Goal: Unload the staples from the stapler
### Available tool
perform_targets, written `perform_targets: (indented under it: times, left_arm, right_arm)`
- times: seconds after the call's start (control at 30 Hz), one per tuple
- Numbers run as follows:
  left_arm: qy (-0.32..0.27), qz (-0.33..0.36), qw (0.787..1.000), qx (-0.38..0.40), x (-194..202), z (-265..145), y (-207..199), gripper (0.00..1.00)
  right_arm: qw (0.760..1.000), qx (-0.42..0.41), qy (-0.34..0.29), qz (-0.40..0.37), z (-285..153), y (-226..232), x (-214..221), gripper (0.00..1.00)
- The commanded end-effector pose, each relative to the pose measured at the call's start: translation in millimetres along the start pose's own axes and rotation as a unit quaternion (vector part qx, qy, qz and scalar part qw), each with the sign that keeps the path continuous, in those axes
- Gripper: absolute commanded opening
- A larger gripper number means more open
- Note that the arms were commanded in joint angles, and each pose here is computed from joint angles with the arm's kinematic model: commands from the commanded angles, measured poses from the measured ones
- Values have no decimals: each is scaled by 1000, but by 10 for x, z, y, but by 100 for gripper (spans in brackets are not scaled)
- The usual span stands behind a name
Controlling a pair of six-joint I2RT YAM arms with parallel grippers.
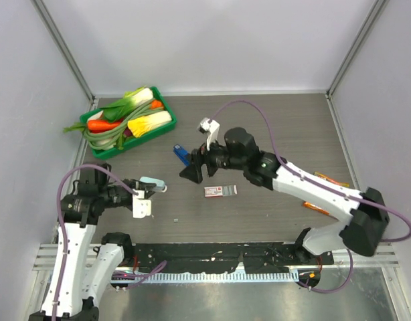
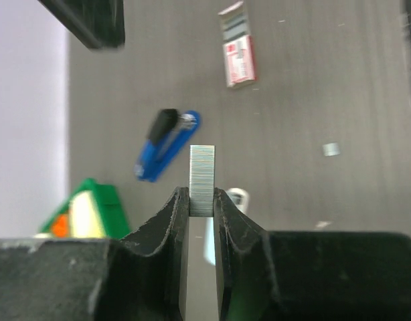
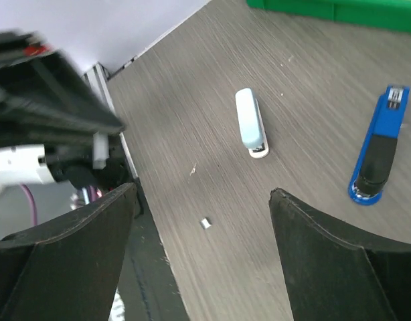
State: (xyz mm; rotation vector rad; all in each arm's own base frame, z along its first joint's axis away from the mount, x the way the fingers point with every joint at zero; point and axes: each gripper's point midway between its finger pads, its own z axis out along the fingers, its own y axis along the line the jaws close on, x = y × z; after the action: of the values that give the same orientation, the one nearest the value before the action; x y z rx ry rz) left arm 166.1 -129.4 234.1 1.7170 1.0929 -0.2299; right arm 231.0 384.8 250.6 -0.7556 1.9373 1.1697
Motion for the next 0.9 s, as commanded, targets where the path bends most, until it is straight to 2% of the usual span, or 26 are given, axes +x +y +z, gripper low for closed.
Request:
perform_targets:
  times: [0.0,0.03,0.2,0.3,0.53,0.8,0.87]
  left_arm:
    - [15,-166,983,83,-91,-100,-460,0]
    - [22,-193,976,97,-75,-101,-492,0]
    - [20,-311,940,137,-249,-174,-569,1]
    - [-6,-331,933,141,-373,-170,-578,1]
    - [-36,-314,940,131,-507,-174,-626,6]
    - [-45,-326,933,148,-531,-142,-650,5]
    - [-43,-325,934,144,-519,-138,-633,6]
  right_arm:
    - [980,47,-12,-191,-203,52,88,86]
    - [975,27,-7,-219,-218,215,126,86]
    - [965,-42,-6,-260,-230,625,173,86]
    - [955,-84,-16,-284,-216,861,196,85]
    - [937,-111,-40,-328,-143,1084,197,79]
    - [920,-116,-59,-370,12,1197,142,75]
    - [919,-122,-46,-371,69,1201,187,73]
